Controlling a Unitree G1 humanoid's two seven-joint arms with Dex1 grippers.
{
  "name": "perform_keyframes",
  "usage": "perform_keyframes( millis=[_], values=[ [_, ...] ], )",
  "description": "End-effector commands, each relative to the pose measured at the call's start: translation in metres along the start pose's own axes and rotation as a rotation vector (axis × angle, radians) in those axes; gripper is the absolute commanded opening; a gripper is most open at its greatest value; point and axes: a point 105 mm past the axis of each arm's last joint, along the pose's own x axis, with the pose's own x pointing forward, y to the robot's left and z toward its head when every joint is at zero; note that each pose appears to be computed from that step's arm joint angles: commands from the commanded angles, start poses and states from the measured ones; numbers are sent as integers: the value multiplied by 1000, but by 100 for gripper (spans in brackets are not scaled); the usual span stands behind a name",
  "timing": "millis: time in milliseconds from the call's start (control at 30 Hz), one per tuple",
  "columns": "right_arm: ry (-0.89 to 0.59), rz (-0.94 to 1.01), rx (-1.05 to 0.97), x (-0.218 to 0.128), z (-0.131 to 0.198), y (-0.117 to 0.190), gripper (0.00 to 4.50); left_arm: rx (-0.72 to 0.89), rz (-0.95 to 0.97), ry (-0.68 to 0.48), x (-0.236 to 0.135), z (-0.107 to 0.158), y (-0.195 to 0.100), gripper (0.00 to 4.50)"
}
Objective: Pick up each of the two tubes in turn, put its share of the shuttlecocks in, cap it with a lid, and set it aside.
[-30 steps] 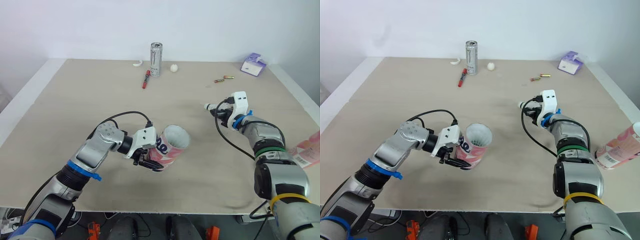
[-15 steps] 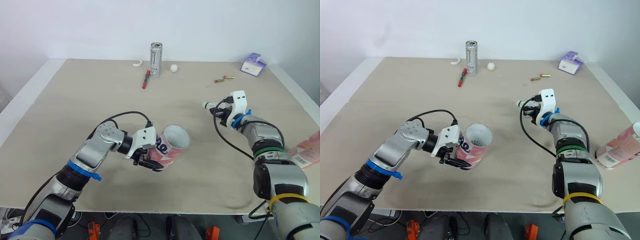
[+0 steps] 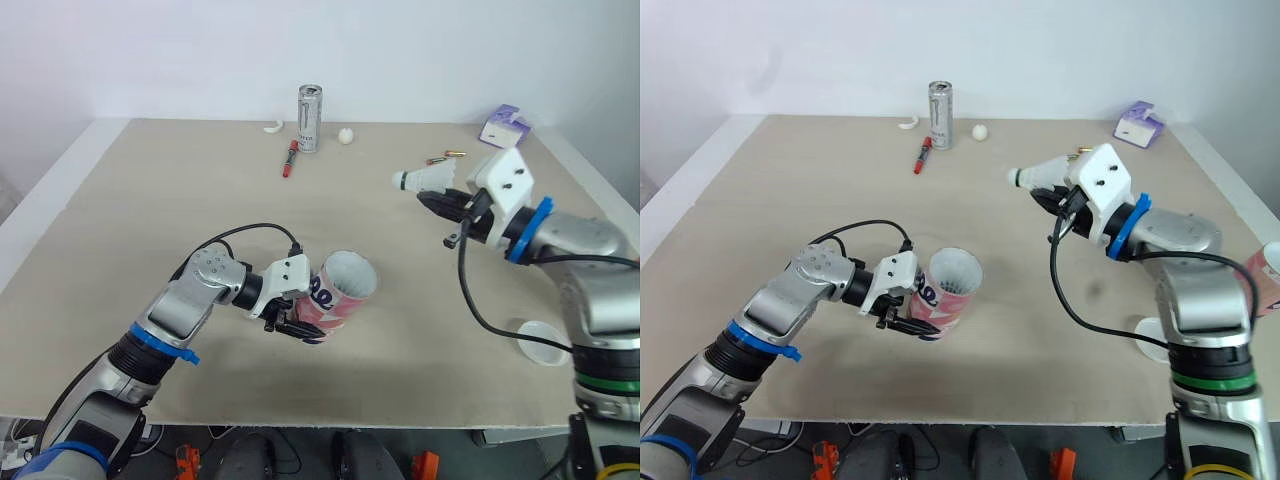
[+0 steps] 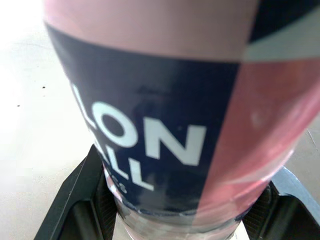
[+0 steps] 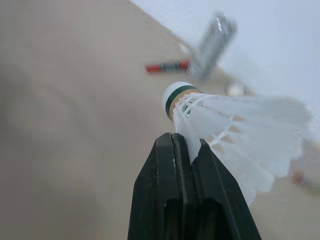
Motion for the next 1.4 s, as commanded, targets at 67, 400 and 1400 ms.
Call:
perform_keyframes(
  millis=[67,400,1400],
  values=[
    [-66,202,-213,-15,50,40,6,-52,-64,41,10,-15,-10,266],
    [3,528,-621,-42,71,78,6,-47,-72,45,11,-14,-7,266],
    [-11,672,-888,-25,54,89,6,7,-79,140,1,-6,4,266]
  ],
)
